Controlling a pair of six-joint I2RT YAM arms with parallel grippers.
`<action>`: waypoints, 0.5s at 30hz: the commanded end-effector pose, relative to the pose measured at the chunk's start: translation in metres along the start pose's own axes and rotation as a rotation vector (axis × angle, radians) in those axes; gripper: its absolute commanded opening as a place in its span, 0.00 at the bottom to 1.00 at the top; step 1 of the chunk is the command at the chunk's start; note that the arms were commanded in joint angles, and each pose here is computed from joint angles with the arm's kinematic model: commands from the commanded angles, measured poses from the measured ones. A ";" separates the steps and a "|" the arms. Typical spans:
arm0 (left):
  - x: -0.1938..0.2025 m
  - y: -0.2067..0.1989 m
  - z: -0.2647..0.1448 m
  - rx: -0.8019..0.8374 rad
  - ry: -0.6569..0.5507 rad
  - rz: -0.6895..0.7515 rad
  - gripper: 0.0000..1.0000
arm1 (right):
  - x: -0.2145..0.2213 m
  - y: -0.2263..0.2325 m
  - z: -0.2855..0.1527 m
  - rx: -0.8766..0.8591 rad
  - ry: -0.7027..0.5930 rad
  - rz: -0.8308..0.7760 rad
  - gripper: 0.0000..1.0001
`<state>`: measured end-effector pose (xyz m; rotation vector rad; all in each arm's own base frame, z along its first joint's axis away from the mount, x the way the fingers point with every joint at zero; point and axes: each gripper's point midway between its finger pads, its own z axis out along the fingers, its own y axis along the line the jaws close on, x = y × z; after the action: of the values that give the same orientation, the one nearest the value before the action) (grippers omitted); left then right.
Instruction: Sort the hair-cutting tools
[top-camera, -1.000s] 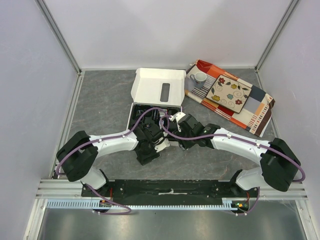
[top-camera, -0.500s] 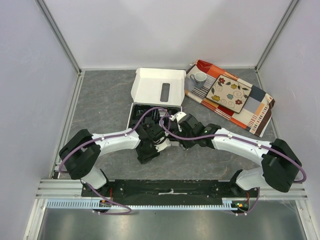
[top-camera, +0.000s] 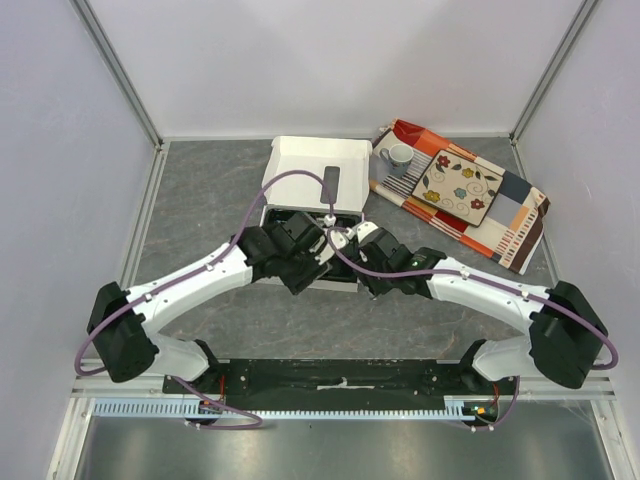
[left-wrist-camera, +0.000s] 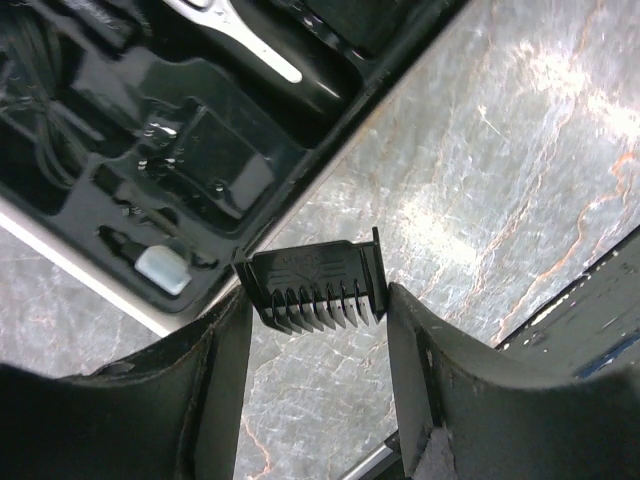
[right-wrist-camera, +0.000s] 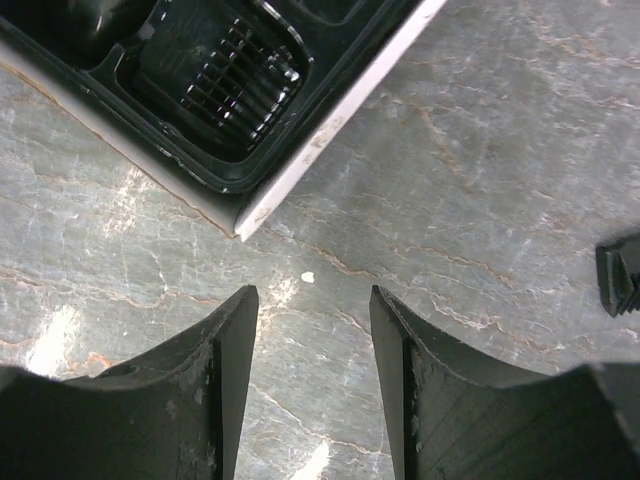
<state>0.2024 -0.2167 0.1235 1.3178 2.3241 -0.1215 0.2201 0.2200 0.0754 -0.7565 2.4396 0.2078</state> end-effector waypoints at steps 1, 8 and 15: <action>-0.015 0.018 -0.018 -0.059 0.008 -0.159 0.28 | -0.022 -0.015 -0.018 0.088 -0.090 0.052 0.57; -0.017 0.047 -0.001 -0.079 0.093 -0.358 0.20 | -0.028 -0.024 -0.035 0.136 -0.136 0.134 0.59; -0.019 0.059 0.018 -0.134 0.096 -0.471 0.21 | -0.032 -0.032 -0.050 0.169 -0.184 0.190 0.60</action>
<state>0.2531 -0.1998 0.1183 0.8837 2.6336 -0.0470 0.2294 0.1955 0.1115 -0.5089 2.3718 0.1299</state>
